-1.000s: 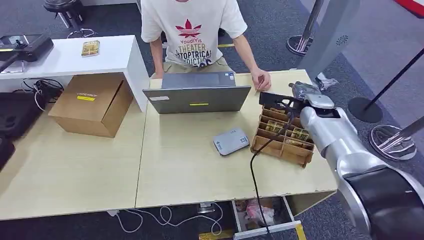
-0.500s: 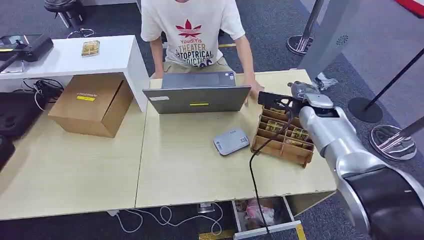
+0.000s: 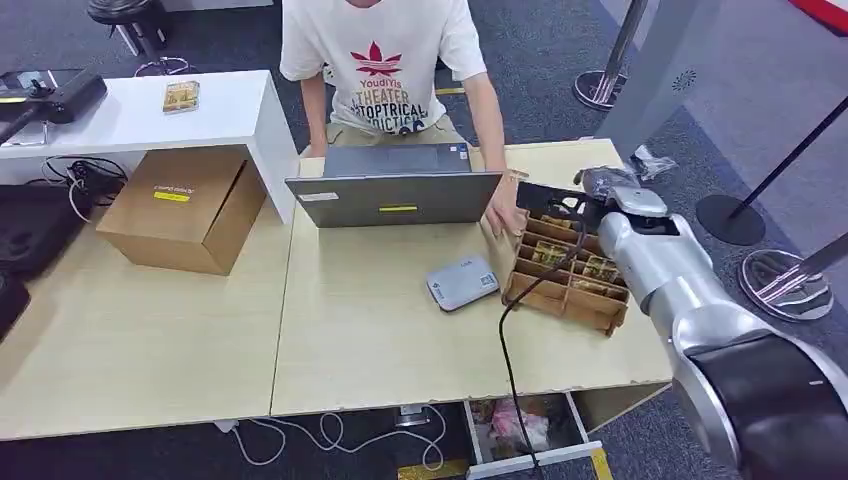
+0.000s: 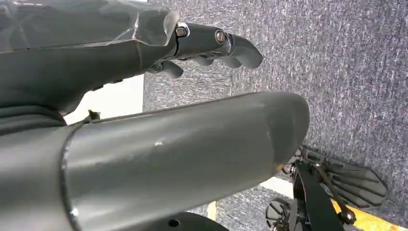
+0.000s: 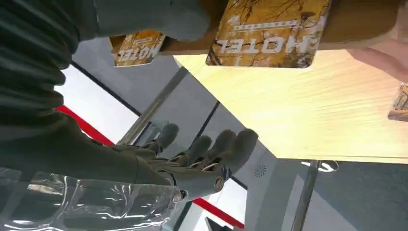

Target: Pass the card to the sensor for recognition and then transmit it.

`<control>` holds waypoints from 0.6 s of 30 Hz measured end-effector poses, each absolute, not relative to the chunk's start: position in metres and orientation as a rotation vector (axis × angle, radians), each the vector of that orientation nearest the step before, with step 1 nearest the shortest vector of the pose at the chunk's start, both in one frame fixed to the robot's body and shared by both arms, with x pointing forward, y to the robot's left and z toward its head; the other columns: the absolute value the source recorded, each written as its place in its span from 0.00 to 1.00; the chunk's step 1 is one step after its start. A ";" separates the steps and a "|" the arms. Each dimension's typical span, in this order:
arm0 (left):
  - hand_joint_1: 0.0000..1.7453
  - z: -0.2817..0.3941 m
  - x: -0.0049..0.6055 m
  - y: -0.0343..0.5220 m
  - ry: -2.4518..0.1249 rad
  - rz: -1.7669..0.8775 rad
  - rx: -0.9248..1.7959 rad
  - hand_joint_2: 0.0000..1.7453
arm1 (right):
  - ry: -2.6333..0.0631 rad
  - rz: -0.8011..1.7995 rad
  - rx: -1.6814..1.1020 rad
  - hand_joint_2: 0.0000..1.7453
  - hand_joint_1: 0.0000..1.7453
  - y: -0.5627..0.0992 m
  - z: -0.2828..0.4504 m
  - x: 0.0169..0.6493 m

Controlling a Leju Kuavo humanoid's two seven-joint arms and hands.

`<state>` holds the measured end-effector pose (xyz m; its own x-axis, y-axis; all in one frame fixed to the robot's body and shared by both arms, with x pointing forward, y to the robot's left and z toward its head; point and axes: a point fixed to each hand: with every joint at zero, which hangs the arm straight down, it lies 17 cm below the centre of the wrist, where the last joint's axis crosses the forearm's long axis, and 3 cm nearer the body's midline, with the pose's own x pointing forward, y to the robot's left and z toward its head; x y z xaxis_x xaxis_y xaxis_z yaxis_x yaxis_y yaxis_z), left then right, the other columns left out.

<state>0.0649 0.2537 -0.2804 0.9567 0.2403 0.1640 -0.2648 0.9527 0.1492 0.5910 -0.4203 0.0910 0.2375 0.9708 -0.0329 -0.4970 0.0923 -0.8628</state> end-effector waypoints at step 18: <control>0.00 -0.280 0.069 0.253 -0.162 0.243 0.169 0.00 | -0.660 1.214 -0.893 1.00 0.75 -0.422 0.087 0.589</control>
